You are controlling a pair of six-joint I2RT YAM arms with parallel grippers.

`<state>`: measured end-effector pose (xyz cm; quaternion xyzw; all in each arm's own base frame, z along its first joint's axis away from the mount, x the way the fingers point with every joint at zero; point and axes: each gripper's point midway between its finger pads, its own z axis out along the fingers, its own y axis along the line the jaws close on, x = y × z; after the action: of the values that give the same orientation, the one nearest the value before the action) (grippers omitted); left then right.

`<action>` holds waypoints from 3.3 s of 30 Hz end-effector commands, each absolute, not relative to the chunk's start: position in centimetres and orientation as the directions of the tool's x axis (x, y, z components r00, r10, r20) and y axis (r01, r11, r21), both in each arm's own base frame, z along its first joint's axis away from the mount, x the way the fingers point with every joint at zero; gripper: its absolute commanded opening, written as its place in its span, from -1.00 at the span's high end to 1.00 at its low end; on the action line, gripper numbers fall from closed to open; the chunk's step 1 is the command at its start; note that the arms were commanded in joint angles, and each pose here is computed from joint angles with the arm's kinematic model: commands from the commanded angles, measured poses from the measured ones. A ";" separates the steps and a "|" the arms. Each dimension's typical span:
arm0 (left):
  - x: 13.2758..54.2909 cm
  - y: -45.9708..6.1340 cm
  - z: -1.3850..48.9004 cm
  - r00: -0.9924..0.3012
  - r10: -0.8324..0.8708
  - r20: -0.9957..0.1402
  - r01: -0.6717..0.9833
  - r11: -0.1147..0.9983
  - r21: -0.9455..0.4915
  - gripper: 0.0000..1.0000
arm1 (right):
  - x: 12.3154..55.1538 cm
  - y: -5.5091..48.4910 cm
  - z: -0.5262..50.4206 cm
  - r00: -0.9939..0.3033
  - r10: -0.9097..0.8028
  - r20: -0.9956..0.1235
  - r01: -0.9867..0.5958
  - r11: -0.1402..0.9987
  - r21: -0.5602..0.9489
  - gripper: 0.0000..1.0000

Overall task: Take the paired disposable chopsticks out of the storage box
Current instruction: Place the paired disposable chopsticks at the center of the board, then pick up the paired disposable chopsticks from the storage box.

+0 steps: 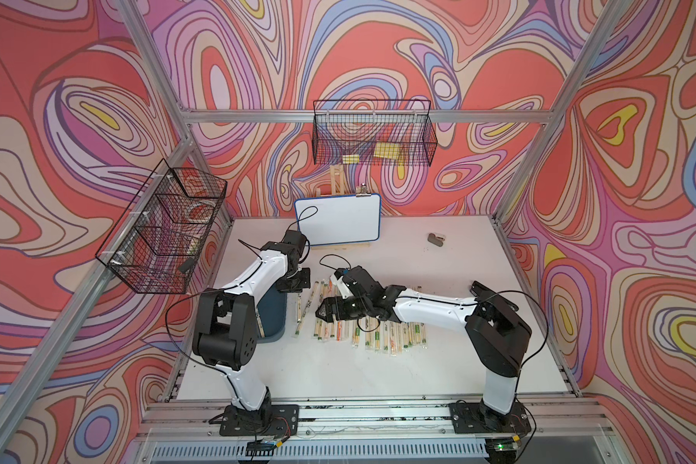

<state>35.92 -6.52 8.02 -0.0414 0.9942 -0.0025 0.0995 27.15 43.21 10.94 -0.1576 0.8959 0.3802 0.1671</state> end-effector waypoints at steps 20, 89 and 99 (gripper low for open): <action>34.3 -6.1 3.0 -0.995 -0.046 -0.083 -0.048 0.998 0.031 1.00 | 27.4 42.4 12.1 -0.884 -0.128 -0.450 -0.416 0.657 0.629 -0.78; 31.3 7.4 3.4 -0.866 -0.492 -0.086 -0.490 0.871 -0.040 -0.20 | 28.0 44.8 12.8 -0.875 -0.162 -0.457 -0.455 0.600 0.658 -0.78; 30.5 7.7 0.8 -0.861 -0.508 -0.026 -0.507 0.861 -0.039 0.21 | 28.0 44.4 12.7 -0.874 -0.158 -0.459 -0.451 0.614 0.647 -0.78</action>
<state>30.96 7.52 1.84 -0.2609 0.9648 -0.0099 0.0302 27.41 44.49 13.00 -0.1724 0.8780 0.4108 0.1749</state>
